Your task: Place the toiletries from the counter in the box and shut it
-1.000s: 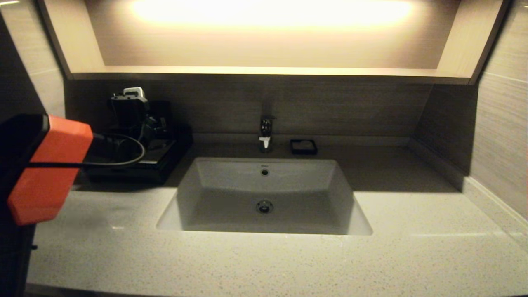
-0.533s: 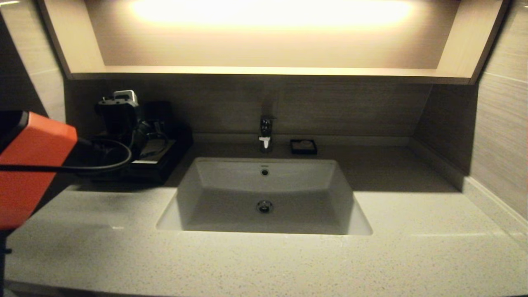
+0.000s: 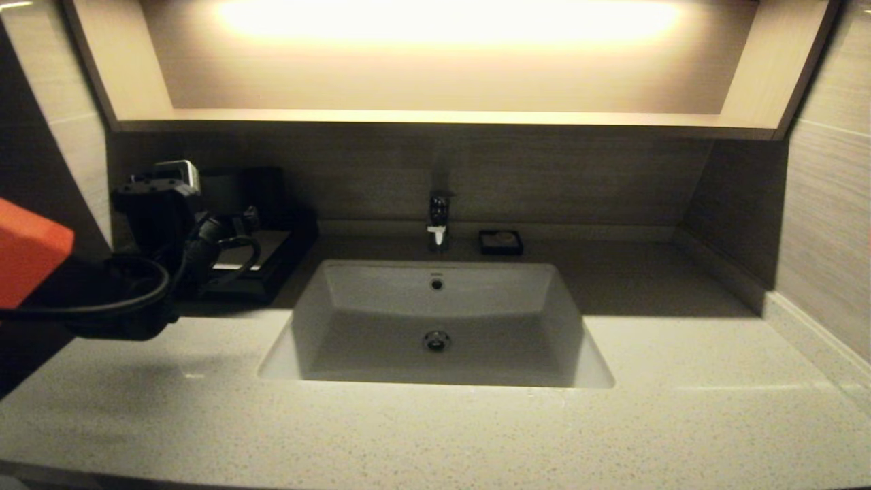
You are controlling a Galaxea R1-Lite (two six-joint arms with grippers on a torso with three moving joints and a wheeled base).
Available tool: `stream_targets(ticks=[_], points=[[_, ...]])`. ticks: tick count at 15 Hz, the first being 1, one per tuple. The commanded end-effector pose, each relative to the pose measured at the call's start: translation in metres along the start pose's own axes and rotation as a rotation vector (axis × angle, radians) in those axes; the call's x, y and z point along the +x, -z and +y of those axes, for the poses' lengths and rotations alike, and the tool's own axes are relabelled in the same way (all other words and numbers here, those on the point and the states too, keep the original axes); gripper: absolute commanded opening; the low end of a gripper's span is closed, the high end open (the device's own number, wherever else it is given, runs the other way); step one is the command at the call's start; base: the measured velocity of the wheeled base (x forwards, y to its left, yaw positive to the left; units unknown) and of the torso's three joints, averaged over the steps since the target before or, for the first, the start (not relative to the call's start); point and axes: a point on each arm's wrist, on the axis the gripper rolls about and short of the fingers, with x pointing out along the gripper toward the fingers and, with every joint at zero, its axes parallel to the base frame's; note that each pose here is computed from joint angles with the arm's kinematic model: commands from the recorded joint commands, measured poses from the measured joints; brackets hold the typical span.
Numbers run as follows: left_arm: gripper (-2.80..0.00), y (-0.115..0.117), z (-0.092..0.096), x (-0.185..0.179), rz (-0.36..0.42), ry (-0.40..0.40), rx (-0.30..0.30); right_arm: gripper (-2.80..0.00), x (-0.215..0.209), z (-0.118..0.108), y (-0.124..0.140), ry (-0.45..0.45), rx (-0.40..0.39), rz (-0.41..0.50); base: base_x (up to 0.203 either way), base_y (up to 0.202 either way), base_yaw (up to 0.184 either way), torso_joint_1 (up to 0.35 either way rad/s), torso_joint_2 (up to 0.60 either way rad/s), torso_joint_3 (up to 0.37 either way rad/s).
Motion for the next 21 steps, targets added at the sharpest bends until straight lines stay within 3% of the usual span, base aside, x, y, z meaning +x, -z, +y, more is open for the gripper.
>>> stream_targets(ticks=[1, 6, 14, 18, 21], points=[[0.00, -0.013, 0.008, -0.028, -0.033, 0.001, -0.011, -2.80, 0.000, 0.000, 0.001, -0.001, -0.001, 0.002, 0.000, 0.000, 0.000, 0.000, 0.00, 0.000], [0.00, -0.018, 0.019, -0.064, -0.050, 0.006, -0.015, -2.80, 0.000, 0.000, 0.001, -0.001, -0.001, 0.001, 0.000, 0.000, 0.000, 0.000, 0.00, 0.000], [0.00, -0.005, 0.031, -0.100, 0.010, 0.003, 0.008, -2.80, 0.000, 0.000, 0.001, -0.001, -0.001, 0.003, 0.000, 0.000, 0.000, 0.000, 0.00, 0.000], [0.00, -0.029, 0.038, -0.130, -0.064, 0.015, -0.009, -2.80, 0.000, 0.000, 0.001, -0.001, -0.001, 0.003, 0.000, 0.000, 0.000, 0.000, 0.00, 0.000], [0.00, -0.043, 0.044, -0.159, -0.095, 0.080, -0.016, -2.80, 0.000, 0.000, 0.001, -0.001, -0.001, 0.003, 0.000, 0.000, 0.000, 0.000, 0.00, 0.000]])
